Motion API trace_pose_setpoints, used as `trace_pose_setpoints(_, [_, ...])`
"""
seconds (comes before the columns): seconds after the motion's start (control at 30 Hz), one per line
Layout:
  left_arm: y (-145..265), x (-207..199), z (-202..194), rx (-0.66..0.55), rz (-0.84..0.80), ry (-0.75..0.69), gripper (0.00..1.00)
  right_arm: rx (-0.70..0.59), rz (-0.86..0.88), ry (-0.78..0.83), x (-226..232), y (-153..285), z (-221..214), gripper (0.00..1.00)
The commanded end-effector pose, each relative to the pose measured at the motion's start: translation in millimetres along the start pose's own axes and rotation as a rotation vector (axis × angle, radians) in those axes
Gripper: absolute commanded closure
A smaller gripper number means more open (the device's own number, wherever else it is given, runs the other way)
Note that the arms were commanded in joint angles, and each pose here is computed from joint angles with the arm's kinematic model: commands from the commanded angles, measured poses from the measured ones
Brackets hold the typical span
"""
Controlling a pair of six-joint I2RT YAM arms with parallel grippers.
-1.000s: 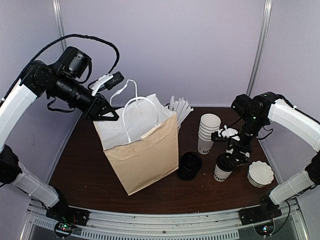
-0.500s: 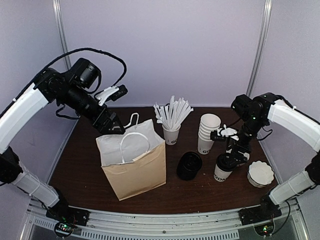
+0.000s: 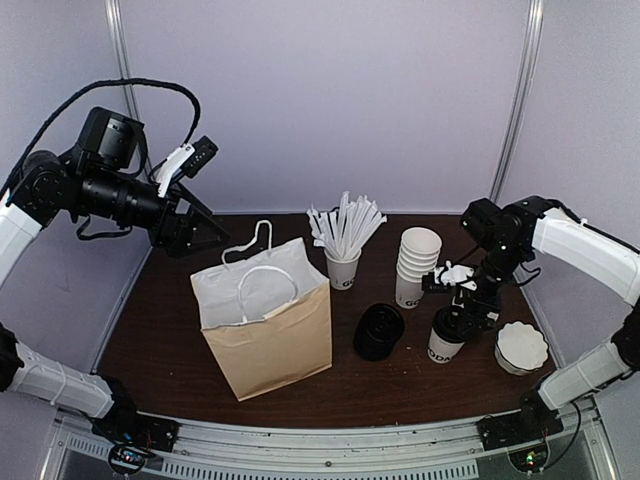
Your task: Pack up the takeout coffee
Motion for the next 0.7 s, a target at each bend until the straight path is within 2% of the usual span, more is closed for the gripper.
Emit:
trace_pose_setpoints(0.0, [-4.9, 2.5, 3.8, -0.025, -0.001, -0.002, 0.09, 0.011, -0.016, -0.003, -9.6, -6.8, 3.6, 0.08])
trace_pose_setpoints(0.5, [-11.4, 6.6, -4.3, 0.024, 0.014, 0.001, 0.10, 0.070, -0.044, 0.020, -10.0, -27.3, -0.1, 0.13])
trace_pose_setpoints(0.67, [-10.4, 6.2, -3.8, 0.022, 0.014, 0.004, 0.11, 0.068, -0.050, 0.016, -11.8, -30.1, 0.2, 0.24])
Point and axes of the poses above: each gripper's point midway between its finger pads, its own y axis back along the fingers, its own x axis along the line the jaws close on, z = x × y, the point moved 3 cm from there along y, back along the fingers, and after that the axes turned 10 degrees about -y, right-handed, at the moved point
